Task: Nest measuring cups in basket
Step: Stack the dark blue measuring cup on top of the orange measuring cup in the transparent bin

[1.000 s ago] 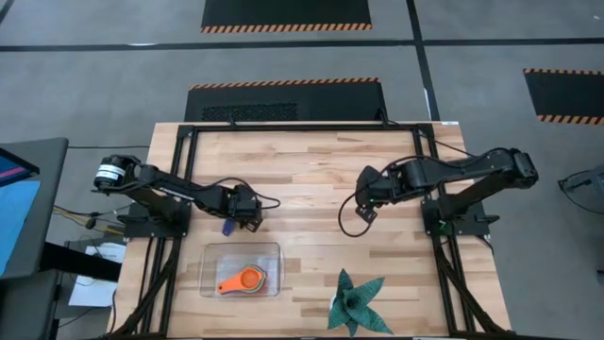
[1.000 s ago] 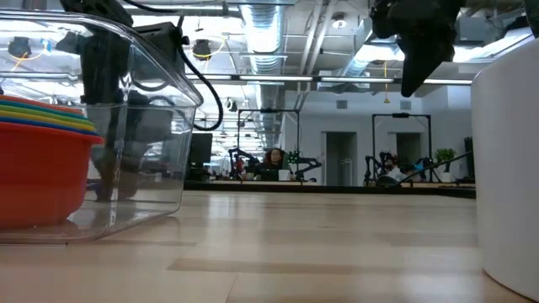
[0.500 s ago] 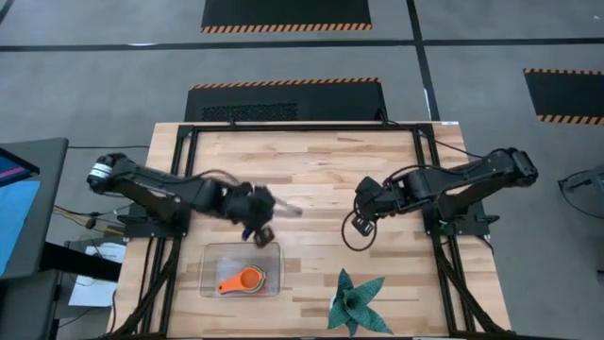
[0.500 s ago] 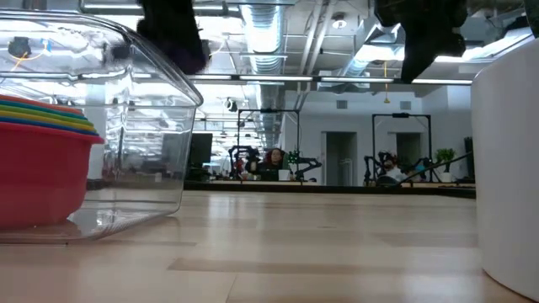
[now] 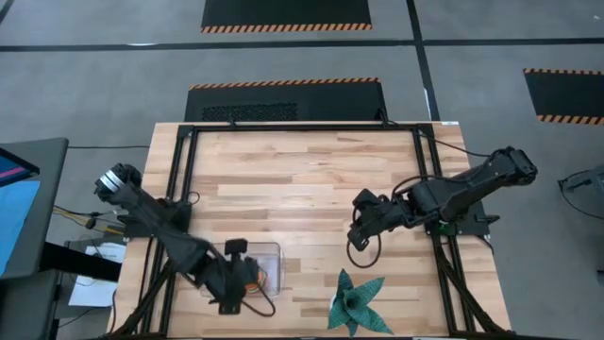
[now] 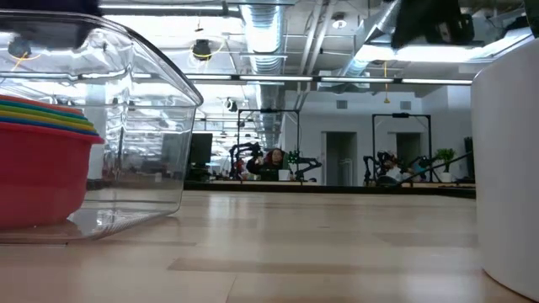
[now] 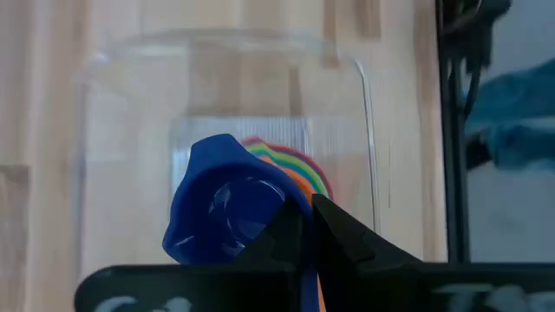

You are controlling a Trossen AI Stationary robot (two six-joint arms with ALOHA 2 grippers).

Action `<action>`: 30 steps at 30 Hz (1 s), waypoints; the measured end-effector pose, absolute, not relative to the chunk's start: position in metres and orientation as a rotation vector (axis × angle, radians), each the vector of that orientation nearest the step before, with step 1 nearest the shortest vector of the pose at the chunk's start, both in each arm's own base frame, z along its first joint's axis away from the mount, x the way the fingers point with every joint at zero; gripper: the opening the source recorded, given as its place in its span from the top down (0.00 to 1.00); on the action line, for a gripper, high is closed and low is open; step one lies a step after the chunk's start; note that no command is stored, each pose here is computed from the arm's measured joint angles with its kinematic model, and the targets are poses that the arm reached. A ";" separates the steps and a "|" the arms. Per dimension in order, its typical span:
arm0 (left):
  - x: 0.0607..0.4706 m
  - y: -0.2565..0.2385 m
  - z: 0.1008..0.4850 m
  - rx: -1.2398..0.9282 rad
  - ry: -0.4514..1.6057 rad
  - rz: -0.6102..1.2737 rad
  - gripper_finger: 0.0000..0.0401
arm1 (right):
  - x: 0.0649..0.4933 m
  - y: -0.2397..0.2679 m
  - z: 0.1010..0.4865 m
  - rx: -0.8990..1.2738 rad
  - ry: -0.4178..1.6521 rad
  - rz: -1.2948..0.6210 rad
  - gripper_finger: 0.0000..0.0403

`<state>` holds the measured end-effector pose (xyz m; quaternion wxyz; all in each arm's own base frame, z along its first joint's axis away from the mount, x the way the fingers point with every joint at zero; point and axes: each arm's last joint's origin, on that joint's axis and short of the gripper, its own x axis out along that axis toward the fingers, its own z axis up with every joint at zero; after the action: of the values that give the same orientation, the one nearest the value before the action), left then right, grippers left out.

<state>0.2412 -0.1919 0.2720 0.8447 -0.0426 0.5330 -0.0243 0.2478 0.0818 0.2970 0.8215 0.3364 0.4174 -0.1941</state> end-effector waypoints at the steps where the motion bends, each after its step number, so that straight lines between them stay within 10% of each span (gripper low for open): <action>1: 0.241 -0.196 0.267 -0.075 1.140 -0.055 1.00 | 0.249 0.084 0.299 0.725 0.869 -0.395 0.94; 30: 0.262 -0.212 0.219 -0.009 1.316 -0.052 0.83 | 0.258 0.097 0.309 0.781 0.746 -0.277 0.94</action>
<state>0.2616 -0.2117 0.2189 0.7910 -0.0041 0.6113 -0.0241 0.2576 0.0974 0.3087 0.8485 0.3707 0.3541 -0.1316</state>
